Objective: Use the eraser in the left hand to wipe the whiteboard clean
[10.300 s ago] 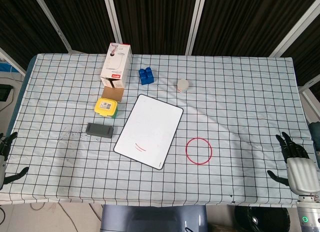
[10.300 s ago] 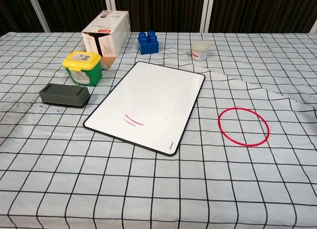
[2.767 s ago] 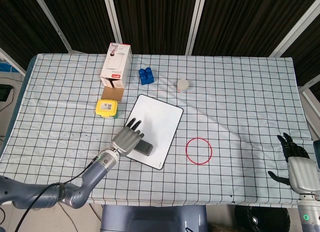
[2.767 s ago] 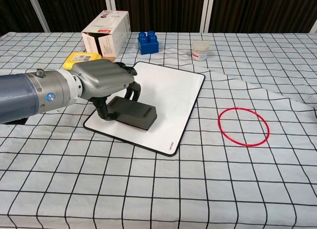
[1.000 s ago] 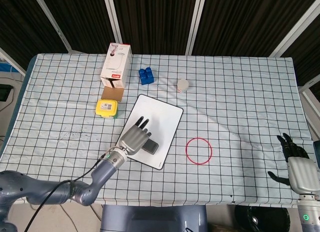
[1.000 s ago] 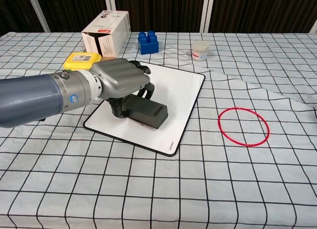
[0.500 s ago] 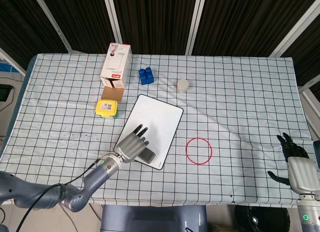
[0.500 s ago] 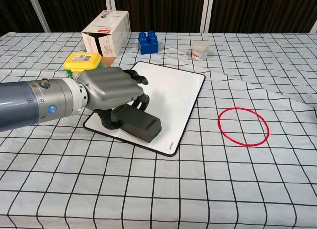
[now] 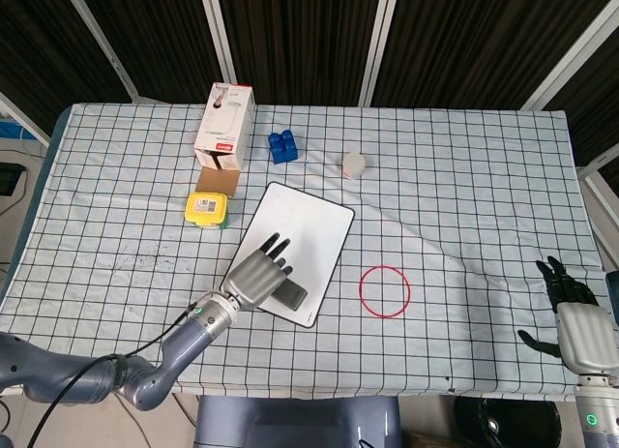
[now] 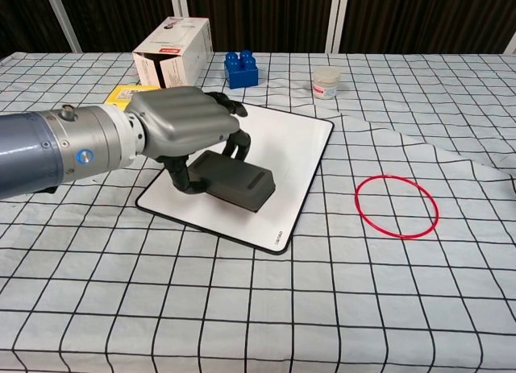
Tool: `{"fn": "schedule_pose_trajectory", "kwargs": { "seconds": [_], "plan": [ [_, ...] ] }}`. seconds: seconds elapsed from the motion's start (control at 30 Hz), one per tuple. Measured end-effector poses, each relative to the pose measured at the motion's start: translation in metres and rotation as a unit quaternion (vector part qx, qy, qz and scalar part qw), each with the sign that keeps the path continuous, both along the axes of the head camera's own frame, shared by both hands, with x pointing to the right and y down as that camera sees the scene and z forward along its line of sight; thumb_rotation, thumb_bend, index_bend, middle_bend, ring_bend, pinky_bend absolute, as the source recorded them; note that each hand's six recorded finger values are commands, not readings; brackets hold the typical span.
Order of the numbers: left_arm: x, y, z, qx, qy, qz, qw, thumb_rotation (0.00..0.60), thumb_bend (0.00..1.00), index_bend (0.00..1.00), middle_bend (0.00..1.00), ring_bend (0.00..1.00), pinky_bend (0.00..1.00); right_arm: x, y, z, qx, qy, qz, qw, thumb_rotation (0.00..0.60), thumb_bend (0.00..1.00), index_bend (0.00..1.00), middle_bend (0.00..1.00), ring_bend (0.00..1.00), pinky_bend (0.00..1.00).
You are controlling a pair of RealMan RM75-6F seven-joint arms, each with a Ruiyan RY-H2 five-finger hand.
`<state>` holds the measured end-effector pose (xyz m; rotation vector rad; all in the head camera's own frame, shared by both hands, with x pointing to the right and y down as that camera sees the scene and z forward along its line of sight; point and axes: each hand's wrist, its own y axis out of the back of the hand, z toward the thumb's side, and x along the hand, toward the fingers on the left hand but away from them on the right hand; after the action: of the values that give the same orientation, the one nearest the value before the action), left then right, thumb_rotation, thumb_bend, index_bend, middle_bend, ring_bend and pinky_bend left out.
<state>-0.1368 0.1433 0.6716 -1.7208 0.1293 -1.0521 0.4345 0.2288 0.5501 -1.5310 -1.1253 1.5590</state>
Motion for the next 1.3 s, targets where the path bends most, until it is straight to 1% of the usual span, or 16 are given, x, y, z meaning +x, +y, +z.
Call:
{"fn": "schedule_pose_trajectory", "kwargs": {
  "seconds": [0.17, 0.27, 0.37, 0.43, 0.57, 0.7, 0.8, 0.97, 1.13, 1.3],
  "plan": [
    [-0.018, -0.016, -0.02, 0.016, 0.013, -0.026, 0.9995, 0.6, 0.33, 0.43, 0.47, 0.03, 0.06, 0.0, 0.0, 0.0, 0.0, 0.001, 0.0, 1.0, 0.6, 0.04, 0.0, 0.03, 0.18, 0.2],
    [-0.039, -0.026, -0.034, 0.029, 0.006, -0.046, 0.9985, 0.6, 0.33, 0.43, 0.47, 0.03, 0.06, -0.001, 0.001, 0.0, 0.0, 0.0, -0.001, 1.0, 0.6, 0.04, 0.0, 0.03, 0.18, 0.2],
    [-0.067, -0.034, -0.043, 0.042, -0.011, -0.069, 0.9967, 0.6, 0.33, 0.43, 0.47, 0.03, 0.06, -0.002, 0.001, -0.001, 0.0, 0.0, -0.002, 1.0, 0.6, 0.04, 0.0, 0.03, 0.18, 0.2],
    [-0.086, -0.037, -0.046, 0.042, -0.023, -0.086, 0.9951, 0.6, 0.33, 0.43, 0.47, 0.03, 0.06, -0.002, 0.001, -0.001, 0.0, 0.001, -0.003, 1.0, 0.6, 0.04, 0.0, 0.03, 0.18, 0.2],
    [-0.123, -0.036, -0.046, 0.03, -0.038, -0.128, 0.9906, 0.6, 0.33, 0.43, 0.47, 0.04, 0.06, -0.002, 0.001, -0.001, 0.001, 0.001, -0.002, 1.0, 0.6, 0.04, 0.0, 0.03, 0.18, 0.2],
    [-0.155, -0.029, -0.043, 0.02, -0.049, -0.157, 0.9862, 0.6, 0.33, 0.43, 0.47, 0.05, 0.06, -0.002, 0.001, 0.0, 0.0, 0.0, -0.001, 1.0, 0.6, 0.04, 0.0, 0.03, 0.18, 0.2],
    [-0.179, -0.02, -0.038, 0.013, -0.061, -0.167, 0.984, 0.6, 0.33, 0.43, 0.46, 0.05, 0.06, -0.002, 0.001, 0.0, 0.0, 0.0, -0.001, 1.0, 0.6, 0.04, 0.0, 0.03, 0.18, 0.2],
    [-0.204, -0.015, -0.03, 0.014, -0.07, -0.179, 0.9813, 0.6, 0.33, 0.43, 0.46, 0.05, 0.06, -0.002, 0.001, 0.0, 0.0, -0.001, 0.0, 1.0, 0.6, 0.04, 0.0, 0.03, 0.18, 0.2],
    [-0.216, -0.015, -0.015, 0.006, -0.072, -0.194, 0.9784, 0.6, 0.33, 0.43, 0.46, 0.05, 0.06, -0.002, 0.001, 0.0, -0.001, -0.001, 0.0, 1.0, 0.6, 0.04, 0.0, 0.03, 0.18, 0.2],
    [-0.212, -0.019, 0.0, 0.01, -0.068, -0.198, 0.9778, 0.6, 0.33, 0.42, 0.46, 0.05, 0.06, -0.002, 0.001, 0.0, -0.002, -0.002, 0.001, 1.0, 0.6, 0.04, 0.0, 0.03, 0.18, 0.2]
  ]
}}
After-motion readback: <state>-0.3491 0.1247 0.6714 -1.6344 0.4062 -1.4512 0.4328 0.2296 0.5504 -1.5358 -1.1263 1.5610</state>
